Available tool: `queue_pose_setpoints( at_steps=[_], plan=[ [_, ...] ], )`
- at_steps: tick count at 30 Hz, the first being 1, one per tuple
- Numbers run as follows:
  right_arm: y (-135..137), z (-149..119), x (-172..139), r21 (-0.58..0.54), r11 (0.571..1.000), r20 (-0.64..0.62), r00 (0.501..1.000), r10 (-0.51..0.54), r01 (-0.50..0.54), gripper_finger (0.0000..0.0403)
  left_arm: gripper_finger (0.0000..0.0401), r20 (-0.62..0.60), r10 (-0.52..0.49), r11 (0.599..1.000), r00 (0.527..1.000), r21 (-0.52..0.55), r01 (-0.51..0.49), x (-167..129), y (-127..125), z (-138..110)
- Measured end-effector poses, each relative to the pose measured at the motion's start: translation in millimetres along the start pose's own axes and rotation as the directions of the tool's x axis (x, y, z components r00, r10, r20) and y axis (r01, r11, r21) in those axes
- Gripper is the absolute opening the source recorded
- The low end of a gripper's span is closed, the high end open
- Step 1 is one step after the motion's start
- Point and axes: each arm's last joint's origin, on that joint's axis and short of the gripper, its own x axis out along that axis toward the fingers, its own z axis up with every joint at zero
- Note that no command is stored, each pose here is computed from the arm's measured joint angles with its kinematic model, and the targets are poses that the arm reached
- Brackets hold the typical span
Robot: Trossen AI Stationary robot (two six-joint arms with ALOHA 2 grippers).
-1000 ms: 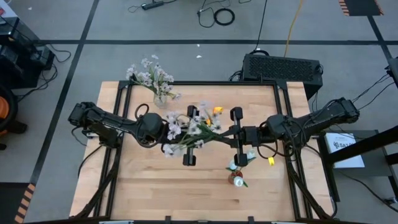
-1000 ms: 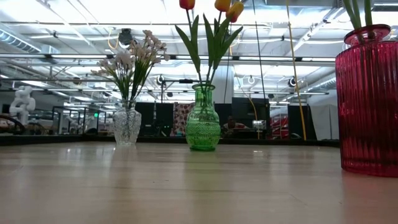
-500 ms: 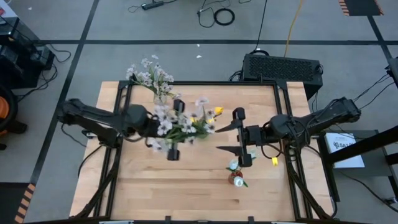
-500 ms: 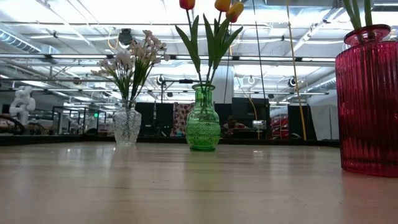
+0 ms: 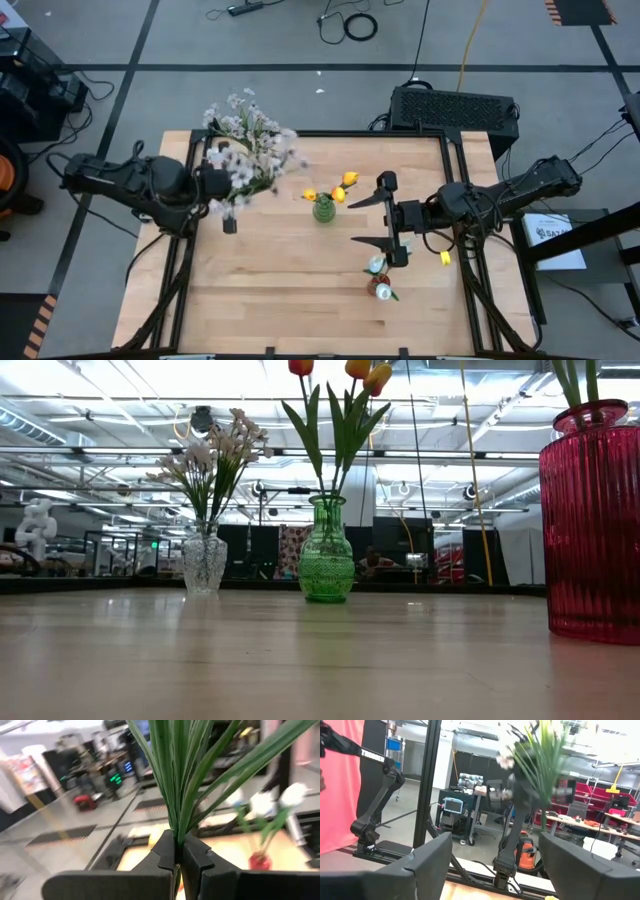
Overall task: Sort flowers into vase by color
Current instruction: Put the white flowers into the transparent vase
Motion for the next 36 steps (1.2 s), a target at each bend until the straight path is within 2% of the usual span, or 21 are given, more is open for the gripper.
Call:
queue_pose_setpoints(
  at_steps=[7, 9, 14, 18, 21, 23, 30, 32, 36],
  plan=[
    [-1, 2, 0, -0.042, 0.999, 0.022, 1.000, -0.008, 0.009, 0.0278, 0.0009, -0.033, 0.138, 0.990, 0.990, 0.006, -0.138, -7, 5, -54],
    [-1, 2, 0, -0.070, 0.997, 0.015, 0.999, -0.039, 0.040, 0.0277, 0.0009, -0.014, 0.198, 0.980, 0.980, -0.004, -0.198, -14, 9, -67],
    [-5, 1, 0, -0.150, 0.975, -0.012, 0.986, -0.169, 0.165, 0.0276, 0.0008, 0.112, 0.299, 0.953, 0.948, -0.086, -0.291, -37, 17, -96],
    [-7, 4, -1, -0.192, 0.958, 0.010, 0.976, -0.215, 0.213, 0.0276, 0.0008, 0.234, 0.377, 0.926, 0.896, -0.091, -0.366, -52, 22, -116],
    [-8, 7, -1, -0.187, 0.957, 0.036, 0.975, -0.221, 0.224, 0.0276, 0.0008, 0.237, 0.404, 0.912, 0.883, -0.032, -0.408, -58, 23, -127],
    [-8, 7, -1, -0.192, 0.955, 0.043, 0.974, -0.222, 0.226, 0.0276, 0.0008, 0.195, 0.406, 0.908, 0.893, 0.020, -0.418, -59, 24, -135],
    [-8, 8, -1, -0.215, 0.949, 0.047, 0.973, -0.225, 0.230, 0.0276, 0.0008, 0.130, 0.443, 0.883, 0.887, 0.108, -0.456, -53, 25, -155],
    [-9, 8, -1, -0.215, 0.949, 0.047, 0.973, -0.225, 0.230, 0.0276, 0.0008, 0.132, 0.470, 0.870, 0.873, 0.097, -0.483, -51, 25, -165],
    [-8, 8, -1, -0.218, 0.949, 0.046, 0.973, -0.225, 0.229, 0.0276, 0.0008, 0.225, 0.536, 0.832, 0.814, 0.022, -0.554, -51, 27, -184]
  ],
)
